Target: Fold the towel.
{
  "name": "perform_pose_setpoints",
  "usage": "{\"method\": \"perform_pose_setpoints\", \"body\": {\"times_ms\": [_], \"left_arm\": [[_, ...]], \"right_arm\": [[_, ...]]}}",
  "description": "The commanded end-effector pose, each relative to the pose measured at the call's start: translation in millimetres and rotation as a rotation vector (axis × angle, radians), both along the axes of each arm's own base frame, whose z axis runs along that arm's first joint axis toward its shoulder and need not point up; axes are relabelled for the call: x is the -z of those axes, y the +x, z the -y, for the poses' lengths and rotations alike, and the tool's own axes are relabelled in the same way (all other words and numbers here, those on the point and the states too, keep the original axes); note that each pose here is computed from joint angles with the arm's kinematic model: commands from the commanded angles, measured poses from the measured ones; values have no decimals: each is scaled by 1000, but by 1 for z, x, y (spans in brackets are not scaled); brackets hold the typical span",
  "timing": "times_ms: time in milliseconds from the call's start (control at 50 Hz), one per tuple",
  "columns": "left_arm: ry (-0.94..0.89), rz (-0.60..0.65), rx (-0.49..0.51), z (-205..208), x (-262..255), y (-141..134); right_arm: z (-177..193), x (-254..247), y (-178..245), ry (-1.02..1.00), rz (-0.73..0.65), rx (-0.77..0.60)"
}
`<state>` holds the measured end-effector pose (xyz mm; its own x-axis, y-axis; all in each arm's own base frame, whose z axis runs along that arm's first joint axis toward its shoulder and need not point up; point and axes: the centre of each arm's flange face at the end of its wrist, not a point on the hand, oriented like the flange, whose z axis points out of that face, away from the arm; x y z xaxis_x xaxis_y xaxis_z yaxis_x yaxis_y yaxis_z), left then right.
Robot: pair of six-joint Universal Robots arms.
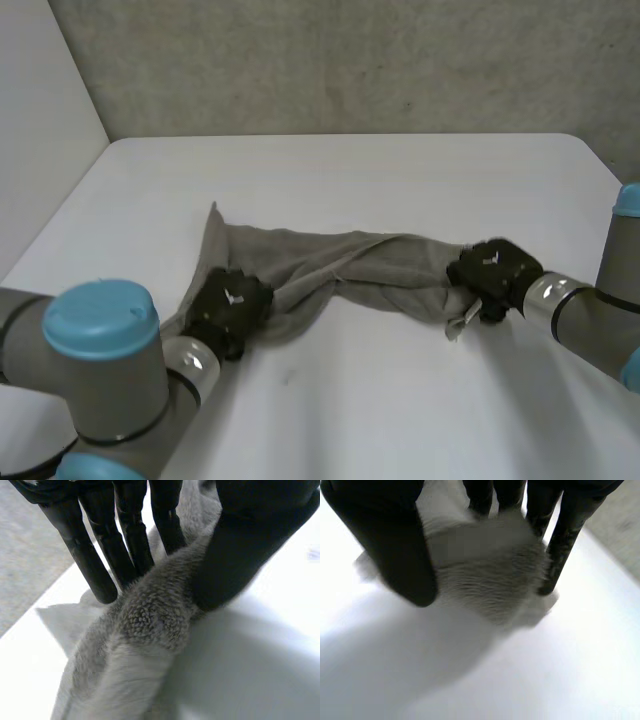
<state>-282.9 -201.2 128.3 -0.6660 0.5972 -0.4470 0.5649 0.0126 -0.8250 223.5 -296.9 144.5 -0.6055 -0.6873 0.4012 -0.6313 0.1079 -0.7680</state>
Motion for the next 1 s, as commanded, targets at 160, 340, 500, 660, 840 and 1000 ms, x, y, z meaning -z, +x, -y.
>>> {"method": "perform_pose_setpoints", "body": {"times_ms": [160,340,500,660,840,1000], "left_arm": [[-149,-60,27,-21,-58,4],[-225,-104,-70,2,-84,24],[-166,-115,-141,21,-71,36],[-80,-89,-257,51,-46,62],[51,-100,-260,65,-31,79],[228,-165,-234,49,-26,76]], "right_arm": [[4,-56,-25,-44,67,121],[21,-92,-19,-115,199,147],[47,-82,11,-128,212,82],[70,-52,33,-93,222,13],[82,-14,51,-12,271,-40],[87,12,57,32,318,-54]]}}
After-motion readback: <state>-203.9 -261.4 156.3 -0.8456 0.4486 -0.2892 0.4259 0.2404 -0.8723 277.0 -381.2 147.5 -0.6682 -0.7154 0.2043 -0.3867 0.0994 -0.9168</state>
